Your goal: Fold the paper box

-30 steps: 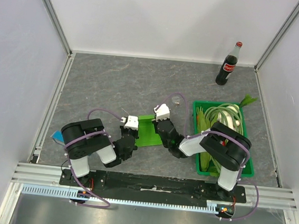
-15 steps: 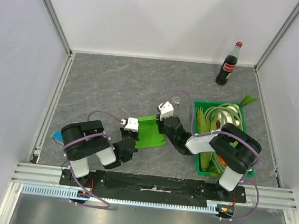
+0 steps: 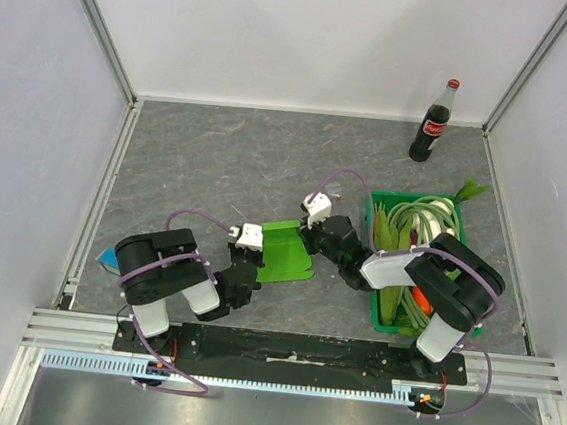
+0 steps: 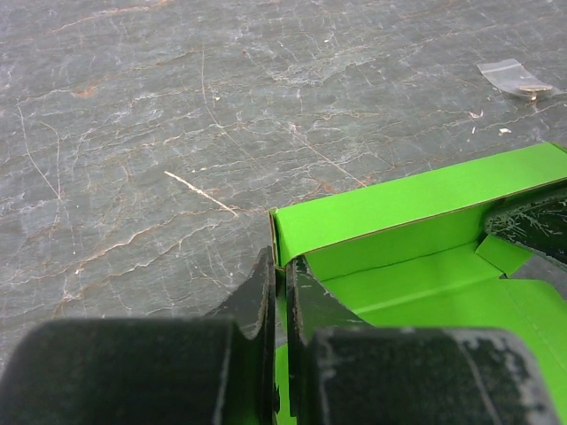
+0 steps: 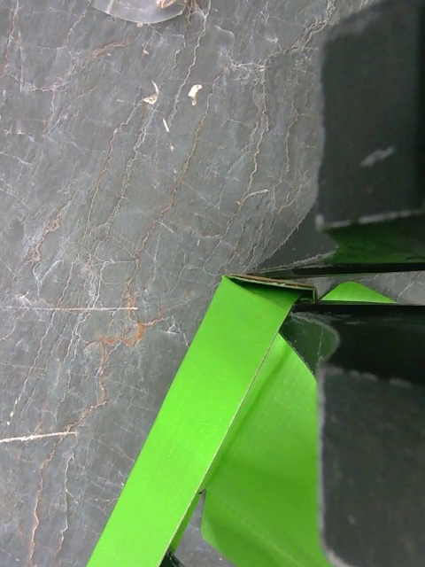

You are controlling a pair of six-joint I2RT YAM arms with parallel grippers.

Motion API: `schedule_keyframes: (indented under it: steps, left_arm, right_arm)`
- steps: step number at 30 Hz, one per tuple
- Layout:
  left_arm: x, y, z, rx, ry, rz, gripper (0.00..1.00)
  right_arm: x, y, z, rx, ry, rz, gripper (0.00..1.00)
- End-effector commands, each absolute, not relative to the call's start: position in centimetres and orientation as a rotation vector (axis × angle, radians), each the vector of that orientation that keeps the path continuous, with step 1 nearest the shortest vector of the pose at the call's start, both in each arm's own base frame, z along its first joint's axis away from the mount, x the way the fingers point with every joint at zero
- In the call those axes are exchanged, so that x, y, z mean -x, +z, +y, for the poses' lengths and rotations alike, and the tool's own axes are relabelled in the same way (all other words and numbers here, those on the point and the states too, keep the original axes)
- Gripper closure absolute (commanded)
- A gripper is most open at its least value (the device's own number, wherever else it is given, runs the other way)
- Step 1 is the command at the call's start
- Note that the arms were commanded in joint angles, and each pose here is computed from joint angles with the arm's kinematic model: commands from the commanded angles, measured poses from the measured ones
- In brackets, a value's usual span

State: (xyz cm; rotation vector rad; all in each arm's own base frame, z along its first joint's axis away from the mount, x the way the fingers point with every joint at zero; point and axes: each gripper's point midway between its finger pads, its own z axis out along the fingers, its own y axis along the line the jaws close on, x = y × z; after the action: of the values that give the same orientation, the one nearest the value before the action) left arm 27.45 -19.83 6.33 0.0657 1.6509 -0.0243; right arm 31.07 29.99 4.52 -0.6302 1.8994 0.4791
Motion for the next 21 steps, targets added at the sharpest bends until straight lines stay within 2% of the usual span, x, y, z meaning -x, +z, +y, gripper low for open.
schedule_keyframes:
  steps: [1,3,6,11,16,19,20,21]
  left_arm:
    - [-27.7,11.2,-20.3,0.158,-0.222,1.500,0.98]
    - [-27.7,11.2,-20.4,0.153,-0.219,1.500,0.98]
    - [-27.6,11.3,-20.5,0.156,-0.212,1.498,0.98]
    - [-27.7,11.3,-20.6,0.178,-0.183,1.496,0.98]
    - [-27.5,11.4,-20.5,0.175,-0.172,1.495,0.98]
    - [-27.5,11.4,-20.4,0.179,-0.174,1.496,0.98]
    - [-27.5,11.4,-20.4,0.182,-0.177,1.495,0.98]
    - [-27.5,11.4,-20.4,0.181,-0.176,1.496,0.98]
  right_arm:
    - [-30.9,4.2,29.8,0.685,0.477,1.902,0.92]
    - [-32.0,4.1,28.6,0.598,0.387,1.921,1.00]
    - [-33.5,3.8,25.8,0.333,0.201,1.952,1.00]
    - [-32.3,4.1,24.9,0.041,-0.200,1.851,1.00]
    - [-31.8,2.7,25.5,-0.030,-0.227,1.860,1.00]
    - [-31.3,3.1,25.9,0.087,-0.180,1.873,1.00]
    - [-30.9,2.9,27.2,0.182,-0.094,1.896,0.98]
    - [-30.5,3.7,26.9,0.218,-0.065,1.879,0.88]
